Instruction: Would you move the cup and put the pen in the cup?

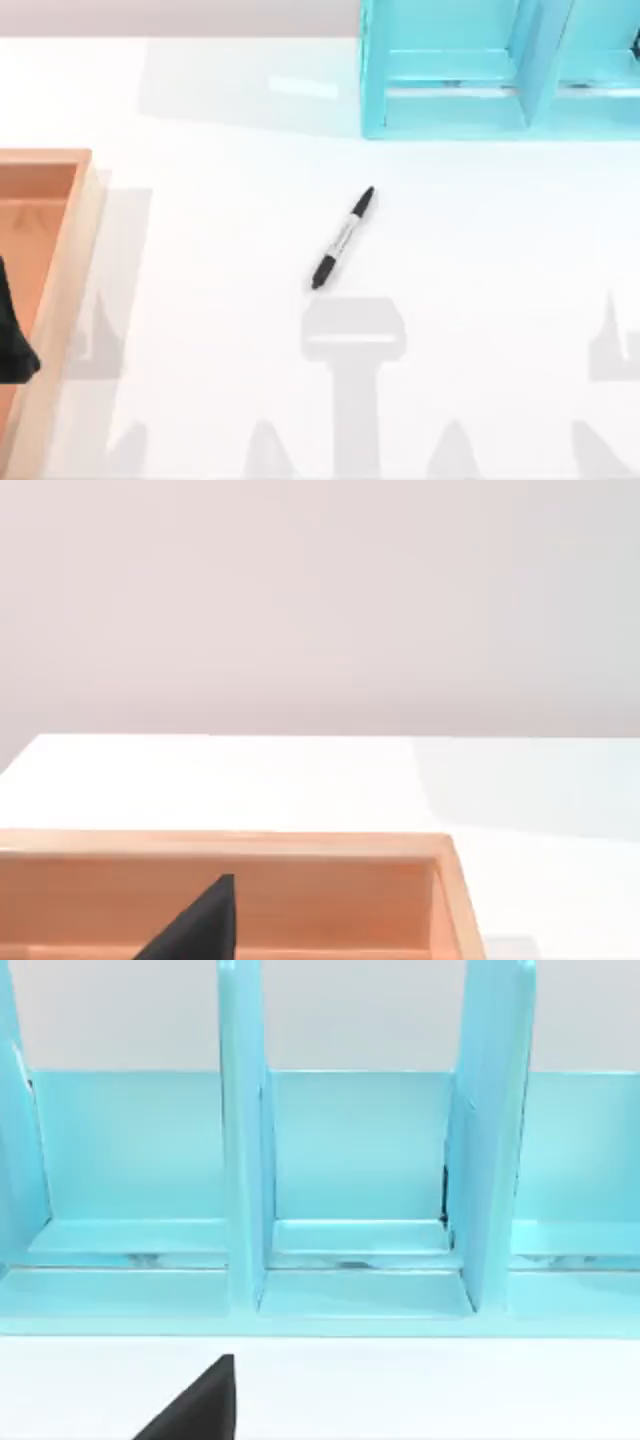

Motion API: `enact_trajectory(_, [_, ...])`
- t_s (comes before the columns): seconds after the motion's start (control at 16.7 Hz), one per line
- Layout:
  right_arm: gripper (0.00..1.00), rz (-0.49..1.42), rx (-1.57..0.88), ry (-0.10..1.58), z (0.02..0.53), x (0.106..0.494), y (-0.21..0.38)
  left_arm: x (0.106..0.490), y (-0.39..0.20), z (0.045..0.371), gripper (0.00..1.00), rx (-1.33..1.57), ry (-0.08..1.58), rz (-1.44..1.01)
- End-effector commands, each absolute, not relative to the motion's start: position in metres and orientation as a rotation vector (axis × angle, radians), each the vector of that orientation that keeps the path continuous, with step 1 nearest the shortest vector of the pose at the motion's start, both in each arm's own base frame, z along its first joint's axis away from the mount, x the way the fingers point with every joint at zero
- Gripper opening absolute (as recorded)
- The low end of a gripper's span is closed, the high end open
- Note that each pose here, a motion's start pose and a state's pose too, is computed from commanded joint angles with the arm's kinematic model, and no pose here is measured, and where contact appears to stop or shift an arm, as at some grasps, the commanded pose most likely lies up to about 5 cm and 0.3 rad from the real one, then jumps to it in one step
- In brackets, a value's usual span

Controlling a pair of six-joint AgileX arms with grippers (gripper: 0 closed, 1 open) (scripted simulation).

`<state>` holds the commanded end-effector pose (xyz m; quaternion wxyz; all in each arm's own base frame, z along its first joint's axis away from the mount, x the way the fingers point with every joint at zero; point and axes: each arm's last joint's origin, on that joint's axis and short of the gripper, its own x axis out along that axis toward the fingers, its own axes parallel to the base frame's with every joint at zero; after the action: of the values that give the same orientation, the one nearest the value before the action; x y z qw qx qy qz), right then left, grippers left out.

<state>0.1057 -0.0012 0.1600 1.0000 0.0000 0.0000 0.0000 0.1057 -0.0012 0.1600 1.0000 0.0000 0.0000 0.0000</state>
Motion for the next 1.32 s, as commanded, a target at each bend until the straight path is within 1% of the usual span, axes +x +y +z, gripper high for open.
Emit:
enact_trajectory(0.18, [1.0, 0.0, 0.0, 0.0, 0.16, 0.106, -0.001, 0.106, -0.001, 0.162, 1.0, 0.002, 0.009, 0.003])
enact_trajectory(0.3, [1.0, 0.0, 0.0, 0.0, 0.16, 0.106, -0.001, 0.106, 0.0, 0.171, 1.0, 0.012, 0.051, 0.015])
enact_trajectory(0.42, [1.0, 0.0, 0.0, 0.0, 0.16, 0.106, -0.001, 0.107, 0.002, 0.187, 1.0, 0.026, 0.119, 0.03])
enact_trajectory(0.6, [1.0, 0.0, 0.0, 0.0, 0.16, 0.106, -0.001, 0.114, 0.006, 0.22, 1.0, 0.054, 0.263, 0.05])
enact_trajectory(0.78, [1.0, 0.0, 0.0, 0.0, 0.16, 0.106, -0.001, 0.138, 0.012, 0.248, 1.0, 0.068, 0.502, 0.062])
enact_trajectory(0.9, [1.0, 0.0, 0.0, 0.0, 0.16, 0.106, -0.001, 0.164, 0.017, 0.257, 1.0, 0.068, 0.702, 0.061])
enact_trajectory(1.14, [1.0, 0.0, 0.0, 0.0, 0.16, 0.106, -0.001, 0.217, 0.031, 0.253, 1.0, 0.06, 1.078, 0.045])
enact_trajectory(1.32, [1.0, 0.0, 0.0, 0.0, 0.16, 0.106, -0.001, 0.25, 0.043, 0.248, 1.0, 0.048, 1.302, 0.025])
